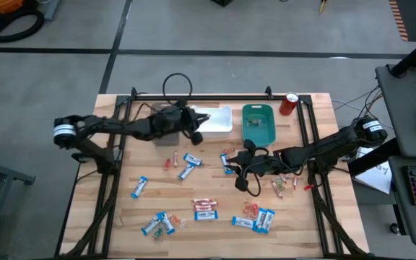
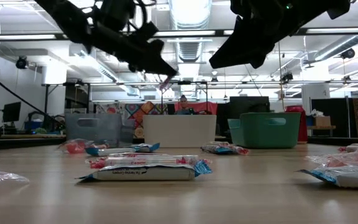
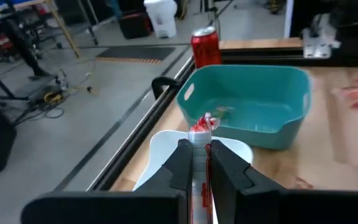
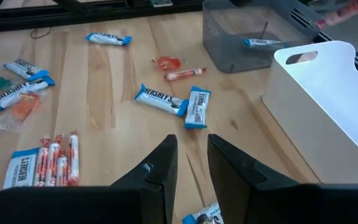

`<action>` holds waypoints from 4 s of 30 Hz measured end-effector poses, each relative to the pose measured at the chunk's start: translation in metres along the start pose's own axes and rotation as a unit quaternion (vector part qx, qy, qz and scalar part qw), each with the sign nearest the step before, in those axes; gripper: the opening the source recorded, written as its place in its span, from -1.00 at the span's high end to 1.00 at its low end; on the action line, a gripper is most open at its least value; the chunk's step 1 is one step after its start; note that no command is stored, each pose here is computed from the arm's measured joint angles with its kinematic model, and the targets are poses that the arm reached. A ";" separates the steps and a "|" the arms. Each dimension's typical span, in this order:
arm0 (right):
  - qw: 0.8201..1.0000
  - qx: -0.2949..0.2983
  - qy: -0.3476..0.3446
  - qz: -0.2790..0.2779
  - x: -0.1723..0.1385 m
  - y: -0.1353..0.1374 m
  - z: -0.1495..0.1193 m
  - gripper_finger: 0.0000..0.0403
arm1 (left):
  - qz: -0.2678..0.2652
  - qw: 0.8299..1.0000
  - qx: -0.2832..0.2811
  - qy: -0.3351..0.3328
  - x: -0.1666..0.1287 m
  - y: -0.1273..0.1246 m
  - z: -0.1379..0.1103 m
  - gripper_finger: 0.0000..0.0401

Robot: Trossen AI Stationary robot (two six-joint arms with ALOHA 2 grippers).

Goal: Sort candy
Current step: Put the orange candy into the white bin, then put the white chocolate into the gray bin

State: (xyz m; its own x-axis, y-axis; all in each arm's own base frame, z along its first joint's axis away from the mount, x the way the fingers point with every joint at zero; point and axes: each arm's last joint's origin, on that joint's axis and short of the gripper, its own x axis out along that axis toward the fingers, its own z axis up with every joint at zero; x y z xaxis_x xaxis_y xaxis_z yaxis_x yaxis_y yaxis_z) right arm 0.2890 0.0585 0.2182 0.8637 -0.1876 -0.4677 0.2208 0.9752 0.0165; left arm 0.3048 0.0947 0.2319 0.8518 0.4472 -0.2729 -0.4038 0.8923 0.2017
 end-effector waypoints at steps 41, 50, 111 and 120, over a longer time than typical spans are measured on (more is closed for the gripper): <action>0.970 0.216 0.051 0.099 -0.002 0.006 -0.001 0.59 | -0.046 0.992 0.018 0.117 -0.009 -0.020 0.010 0.56; 0.938 0.278 0.169 0.122 -0.011 0.019 -0.006 0.59 | -0.140 0.988 0.046 0.042 -0.065 -0.067 0.028 0.61; 0.693 0.531 0.427 -0.238 -0.039 0.137 -0.105 0.44 | -0.079 0.985 0.154 -0.017 -0.115 -0.073 0.016 0.61; 0.706 0.516 0.430 -0.224 -0.039 0.137 -0.103 0.89 | -0.082 0.985 0.149 -0.008 -0.114 -0.073 0.013 0.61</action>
State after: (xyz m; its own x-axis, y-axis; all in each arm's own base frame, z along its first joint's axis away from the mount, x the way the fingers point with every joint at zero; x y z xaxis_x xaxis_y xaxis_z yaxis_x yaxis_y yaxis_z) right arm 0.2385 0.2117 0.1474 0.1057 0.1233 -0.9867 0.9806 0.1517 0.1240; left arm 0.2417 -0.0223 0.2609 0.9036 0.2957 -0.3101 -0.1469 0.8937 0.4239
